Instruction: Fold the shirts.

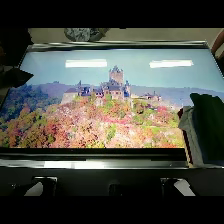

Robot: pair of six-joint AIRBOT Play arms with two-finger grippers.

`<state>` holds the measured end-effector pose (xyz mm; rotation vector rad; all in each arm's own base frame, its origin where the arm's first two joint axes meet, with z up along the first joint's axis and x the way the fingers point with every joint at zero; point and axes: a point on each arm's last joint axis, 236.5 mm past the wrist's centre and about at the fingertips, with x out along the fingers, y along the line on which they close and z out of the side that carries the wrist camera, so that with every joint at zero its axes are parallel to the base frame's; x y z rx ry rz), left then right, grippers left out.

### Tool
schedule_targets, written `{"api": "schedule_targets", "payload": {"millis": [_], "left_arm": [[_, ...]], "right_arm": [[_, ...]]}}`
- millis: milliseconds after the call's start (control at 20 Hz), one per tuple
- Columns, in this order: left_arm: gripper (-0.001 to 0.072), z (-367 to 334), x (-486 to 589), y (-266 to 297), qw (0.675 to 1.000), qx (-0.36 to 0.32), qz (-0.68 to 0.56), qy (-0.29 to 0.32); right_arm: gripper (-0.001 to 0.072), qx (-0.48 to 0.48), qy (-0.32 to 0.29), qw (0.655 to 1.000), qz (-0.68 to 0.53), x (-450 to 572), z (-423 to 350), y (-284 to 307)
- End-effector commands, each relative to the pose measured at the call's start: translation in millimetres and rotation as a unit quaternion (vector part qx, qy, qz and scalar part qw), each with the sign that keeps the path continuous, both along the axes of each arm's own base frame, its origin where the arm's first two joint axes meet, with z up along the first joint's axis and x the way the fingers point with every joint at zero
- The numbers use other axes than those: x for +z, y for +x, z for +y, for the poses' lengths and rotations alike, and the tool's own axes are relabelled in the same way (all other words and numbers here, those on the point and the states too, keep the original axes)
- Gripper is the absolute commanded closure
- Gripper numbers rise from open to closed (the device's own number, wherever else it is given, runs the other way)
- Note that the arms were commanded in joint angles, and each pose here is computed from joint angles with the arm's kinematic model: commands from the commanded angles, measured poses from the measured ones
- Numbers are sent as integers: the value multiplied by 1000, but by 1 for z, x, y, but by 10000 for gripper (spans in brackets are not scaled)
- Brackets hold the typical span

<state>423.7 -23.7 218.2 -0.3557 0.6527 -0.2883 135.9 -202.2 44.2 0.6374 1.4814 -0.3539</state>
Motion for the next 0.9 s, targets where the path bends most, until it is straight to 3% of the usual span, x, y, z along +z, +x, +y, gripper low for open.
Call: {"api": "schedule_targets", "payload": {"millis": [0,50,100,150,300,400,500,600,700,750,800,850], "left_arm": [[682,-6,5,0,1000,-5,-5,-16],[681,-7,5,0,1000,-6,-5,-19],[681,-8,6,0,1000,-7,-5,-19],[681,-9,6,0,1000,-8,-6,-21],[683,-21,38,-1,998,-22,-39,-36],[685,-23,79,8,995,-18,-98,5],[685,-15,103,24,987,14,-134,87],[685,-2,83,41,978,56,-95,178],[678,1,28,47,966,59,-11,252],[589,-4,-14,38,962,39,64,263],[370,-8,-58,18,952,14,153,265],[206,-12,-101,-13,933,-14,248,259]], "right_arm": [[664,4,-22,999,34,-26,-7,-18],[610,2,-36,999,25,-26,-14,-13],[325,1,-52,999,16,-26,-22,-9],[-8,12,-70,997,-4,-22,-30,0],[18,62,-183,976,-105,38,-75,47],[18,81,-320,918,-222,138,-110,107],[20,125,-424,829,-343,249,-89,179],[21,211,-426,771,-425,295,-8,243],[21,319,-337,768,-441,266,100,282],[21,369,-284,787,-405,231,144,286],[22,415,-234,810,-342,185,180,283],[23,457,-186,823,-280,142,209,273]]}}
